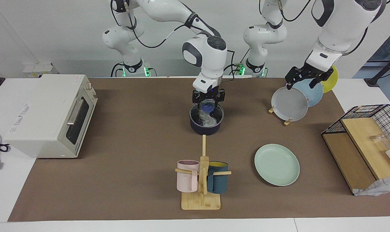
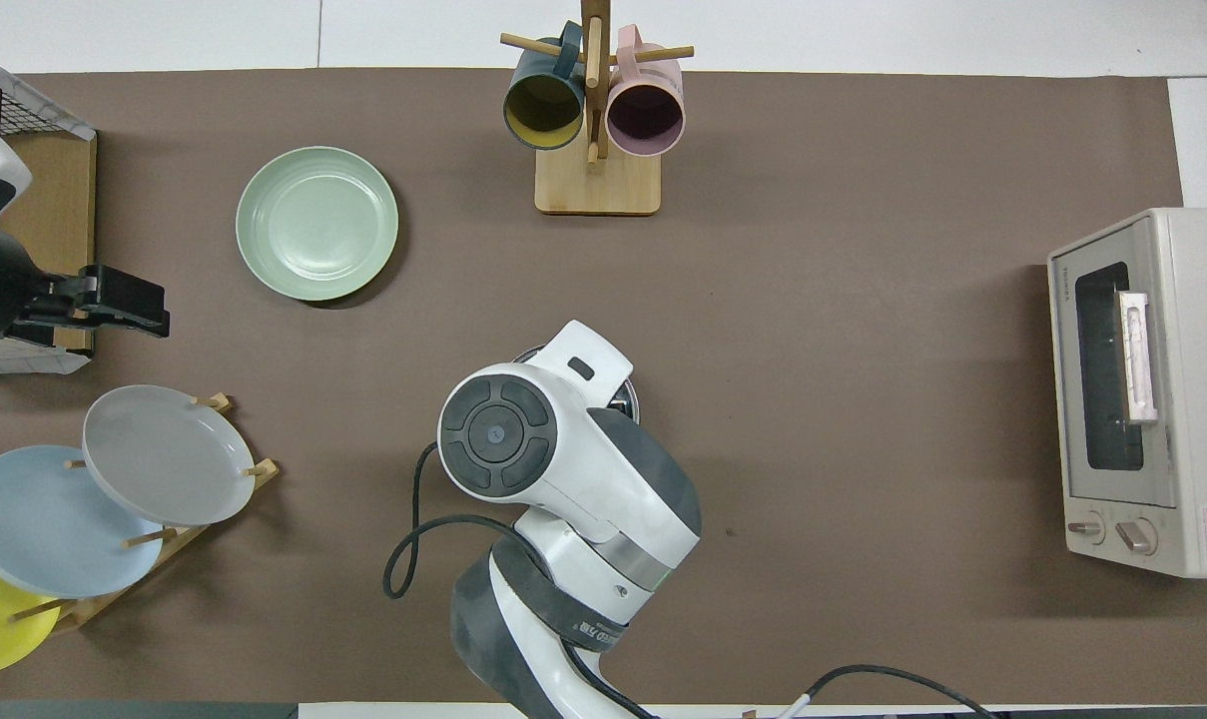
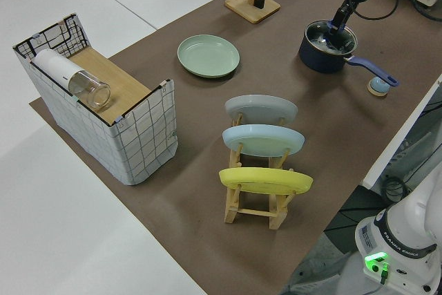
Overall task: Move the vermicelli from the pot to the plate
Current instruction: 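Grasp the blue lid knob with the right gripper and lift, then carry the lid toward the toaster while the left gripper reaches the pot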
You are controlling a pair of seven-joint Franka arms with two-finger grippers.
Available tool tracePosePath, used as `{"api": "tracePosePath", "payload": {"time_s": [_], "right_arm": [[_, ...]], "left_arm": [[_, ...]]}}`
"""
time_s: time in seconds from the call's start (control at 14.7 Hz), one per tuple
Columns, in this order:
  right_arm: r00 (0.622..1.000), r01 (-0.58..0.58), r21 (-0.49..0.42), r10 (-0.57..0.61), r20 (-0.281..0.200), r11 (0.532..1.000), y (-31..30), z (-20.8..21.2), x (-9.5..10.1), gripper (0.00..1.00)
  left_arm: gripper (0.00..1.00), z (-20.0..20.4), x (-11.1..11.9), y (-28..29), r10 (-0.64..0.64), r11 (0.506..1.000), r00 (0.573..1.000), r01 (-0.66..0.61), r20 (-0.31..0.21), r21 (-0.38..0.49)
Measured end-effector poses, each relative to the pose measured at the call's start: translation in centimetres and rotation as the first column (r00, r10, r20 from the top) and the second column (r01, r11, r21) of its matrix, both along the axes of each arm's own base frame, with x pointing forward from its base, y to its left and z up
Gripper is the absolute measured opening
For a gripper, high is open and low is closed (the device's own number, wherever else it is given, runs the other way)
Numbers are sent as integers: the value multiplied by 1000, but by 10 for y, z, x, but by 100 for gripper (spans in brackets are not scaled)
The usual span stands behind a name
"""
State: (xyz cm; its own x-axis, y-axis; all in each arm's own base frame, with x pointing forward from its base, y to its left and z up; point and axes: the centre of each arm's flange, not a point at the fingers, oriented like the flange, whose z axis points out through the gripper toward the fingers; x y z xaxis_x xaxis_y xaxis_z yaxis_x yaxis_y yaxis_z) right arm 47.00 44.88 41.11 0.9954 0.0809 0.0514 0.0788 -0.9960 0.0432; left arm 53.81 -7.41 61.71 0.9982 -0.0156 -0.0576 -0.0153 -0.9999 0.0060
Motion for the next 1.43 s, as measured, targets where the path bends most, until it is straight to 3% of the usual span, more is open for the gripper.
{"api": "tracePosePath", "payload": {"time_s": [0.34, 0.68, 0.88, 1.16, 1.43], "right_arm": [[1000, 0, 5, 0, 9, 1000, 0, 6, 3, 66], [999, 1, 16, -2, 32, 1000, -11, 61, 19, 66], [999, -8, 13, 8, 37, 1000, -49, 68, 49, 66], [1000, -27, -18, 27, 9, 999, -151, 58, 110, 66], [999, -38, -26, 39, 8, 999, -288, 33, 159, 66]], "left_arm": [[100, 1, 1, 0, 0, 1000, 1000, 0, 13, -2], [100, 1, 2, 0, 1, 1000, 1000, -1, 18, -2], [100, 2, 3, -3, -3, 1000, 1000, 3, 26, -4], [100, 0, 0, -19, -29, 1000, 999, 29, 21, -7], [100, -24, -16, -95, -11, 1000, 1000, 11, 8, -4]]}}
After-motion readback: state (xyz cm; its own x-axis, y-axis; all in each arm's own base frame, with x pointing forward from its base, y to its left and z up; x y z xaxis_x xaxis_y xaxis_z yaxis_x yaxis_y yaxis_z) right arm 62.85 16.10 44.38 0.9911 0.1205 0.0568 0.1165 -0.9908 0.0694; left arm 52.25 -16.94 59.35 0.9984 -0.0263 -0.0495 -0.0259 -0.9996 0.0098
